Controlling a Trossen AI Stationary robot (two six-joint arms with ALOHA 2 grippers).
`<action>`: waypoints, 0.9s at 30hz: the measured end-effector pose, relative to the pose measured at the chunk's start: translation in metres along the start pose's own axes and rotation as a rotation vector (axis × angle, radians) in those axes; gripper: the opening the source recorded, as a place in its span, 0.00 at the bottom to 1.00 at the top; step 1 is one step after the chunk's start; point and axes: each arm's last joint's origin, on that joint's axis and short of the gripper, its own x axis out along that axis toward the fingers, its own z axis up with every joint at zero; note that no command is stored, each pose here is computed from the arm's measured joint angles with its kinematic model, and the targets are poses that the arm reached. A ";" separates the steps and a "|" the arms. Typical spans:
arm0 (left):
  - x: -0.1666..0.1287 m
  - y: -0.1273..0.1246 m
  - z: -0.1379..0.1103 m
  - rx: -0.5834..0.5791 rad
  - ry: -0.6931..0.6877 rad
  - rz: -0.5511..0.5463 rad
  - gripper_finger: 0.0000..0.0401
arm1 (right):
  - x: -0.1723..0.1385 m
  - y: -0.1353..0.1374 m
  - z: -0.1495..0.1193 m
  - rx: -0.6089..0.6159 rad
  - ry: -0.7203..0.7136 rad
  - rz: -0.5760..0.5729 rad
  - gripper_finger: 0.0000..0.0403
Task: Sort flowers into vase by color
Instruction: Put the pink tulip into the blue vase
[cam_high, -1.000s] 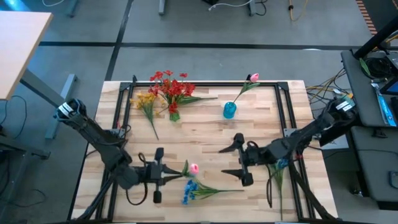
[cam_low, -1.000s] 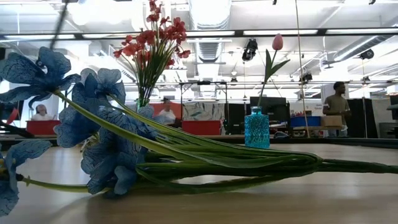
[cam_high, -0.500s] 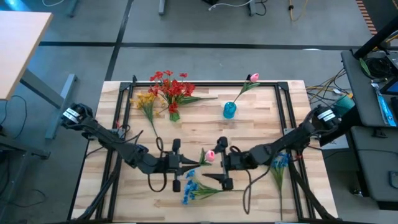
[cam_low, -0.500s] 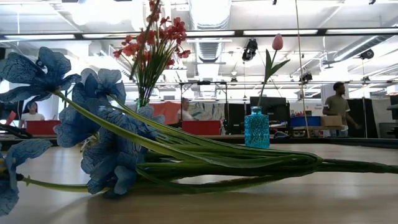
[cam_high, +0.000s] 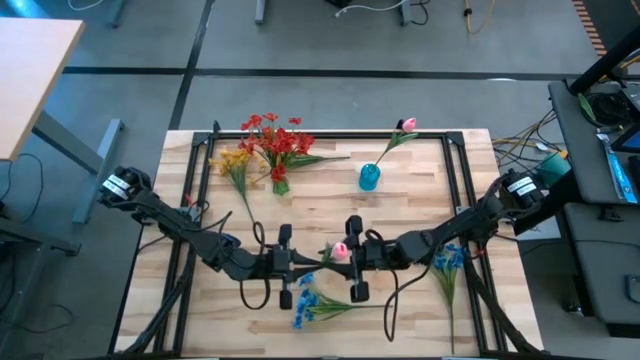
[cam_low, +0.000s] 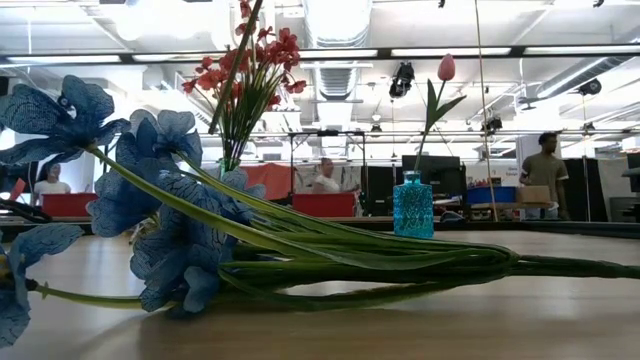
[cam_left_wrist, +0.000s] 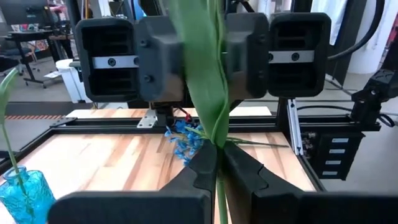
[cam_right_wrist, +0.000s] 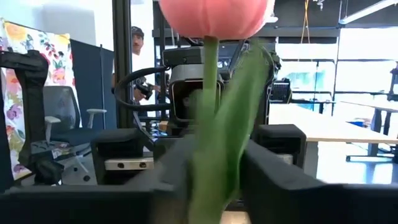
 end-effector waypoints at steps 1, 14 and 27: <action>0.000 0.000 0.000 -0.001 -0.002 0.001 0.00 | 0.000 0.000 0.000 -0.001 0.000 0.000 0.15; -0.010 0.004 0.007 -0.032 0.026 -0.001 0.33 | -0.003 -0.003 0.006 0.002 0.046 -0.032 0.02; -0.049 0.029 -0.010 -0.125 0.431 0.109 0.61 | -0.052 -0.077 0.088 -0.228 0.246 -0.657 0.02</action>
